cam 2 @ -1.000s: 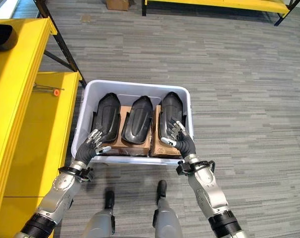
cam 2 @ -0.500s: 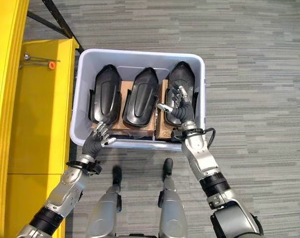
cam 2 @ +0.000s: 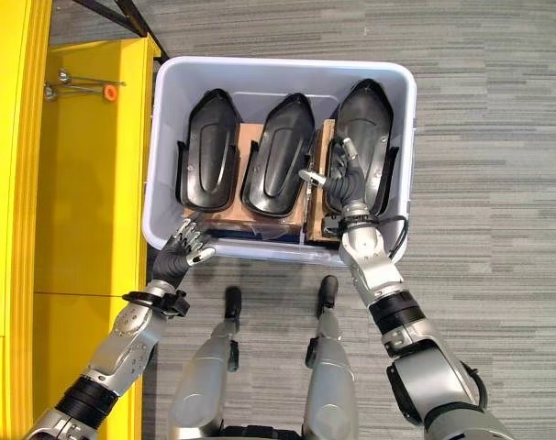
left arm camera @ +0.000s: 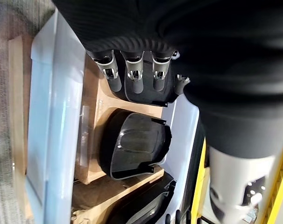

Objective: Move parts from the plastic box to the shelf.

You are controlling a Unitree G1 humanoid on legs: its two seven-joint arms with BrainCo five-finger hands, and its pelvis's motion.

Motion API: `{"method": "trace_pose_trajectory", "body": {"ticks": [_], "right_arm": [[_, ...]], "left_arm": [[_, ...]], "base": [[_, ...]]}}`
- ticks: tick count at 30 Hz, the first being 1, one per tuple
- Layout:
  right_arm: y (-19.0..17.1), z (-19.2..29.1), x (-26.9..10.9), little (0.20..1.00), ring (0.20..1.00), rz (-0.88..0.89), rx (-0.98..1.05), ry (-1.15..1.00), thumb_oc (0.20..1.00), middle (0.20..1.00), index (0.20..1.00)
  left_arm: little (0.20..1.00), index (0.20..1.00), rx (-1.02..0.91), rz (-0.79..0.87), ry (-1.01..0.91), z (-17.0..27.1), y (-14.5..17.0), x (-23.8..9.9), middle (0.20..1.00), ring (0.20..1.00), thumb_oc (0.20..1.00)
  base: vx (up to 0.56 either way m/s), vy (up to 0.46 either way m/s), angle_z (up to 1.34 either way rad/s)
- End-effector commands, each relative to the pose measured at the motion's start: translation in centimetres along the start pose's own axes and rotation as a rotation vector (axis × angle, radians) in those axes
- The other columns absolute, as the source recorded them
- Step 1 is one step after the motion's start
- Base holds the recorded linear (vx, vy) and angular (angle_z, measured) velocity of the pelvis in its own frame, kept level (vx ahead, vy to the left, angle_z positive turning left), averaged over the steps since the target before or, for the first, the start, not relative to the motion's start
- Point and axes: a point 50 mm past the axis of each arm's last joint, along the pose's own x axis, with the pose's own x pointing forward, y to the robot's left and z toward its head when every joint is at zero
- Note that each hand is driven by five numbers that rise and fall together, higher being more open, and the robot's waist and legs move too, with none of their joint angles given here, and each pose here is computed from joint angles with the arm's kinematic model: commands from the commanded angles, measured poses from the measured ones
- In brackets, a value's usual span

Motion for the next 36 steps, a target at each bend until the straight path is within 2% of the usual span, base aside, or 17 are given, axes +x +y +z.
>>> {"method": "trace_pose_trajectory", "body": {"ticks": [1,17,23,36], "right_arm": [[-0.8,2.9,1.4,1.000,1.000,-0.032,-0.055,-0.134,1.000,1.000,1.000],[0.7,2.5,1.8,1.000,1.000,-0.022,-0.079,-0.104,1.000,1.000,1.000],[3.1,-0.1,1.0,1.000,1.000,0.057,-0.040,0.008,1.000,1.000,1.000],[6.0,-3.5,-0.9,1.000,1.000,0.147,0.054,0.173,1.000,1.000,1.000]], "left_arm": [[1.000,1.000,-0.026,-0.044,-0.121,2.2,-0.8,-0.9,1.000,1.000,1.000],[1.000,1.000,-0.024,-0.058,-0.129,2.5,-1.3,-0.6,1.000,1.000,1.000],[1.000,1.000,-0.019,-0.063,-0.134,2.7,-1.4,-0.6,1.000,1.000,1.000],[1.000,1.000,-0.019,-0.058,-0.128,2.6,-1.4,-0.6,1.000,1.000,1.000]], "base": [[0.00,0.000,0.00],[0.00,-0.002,0.01],[0.01,0.000,0.07],[0.01,0.001,0.04]]}}
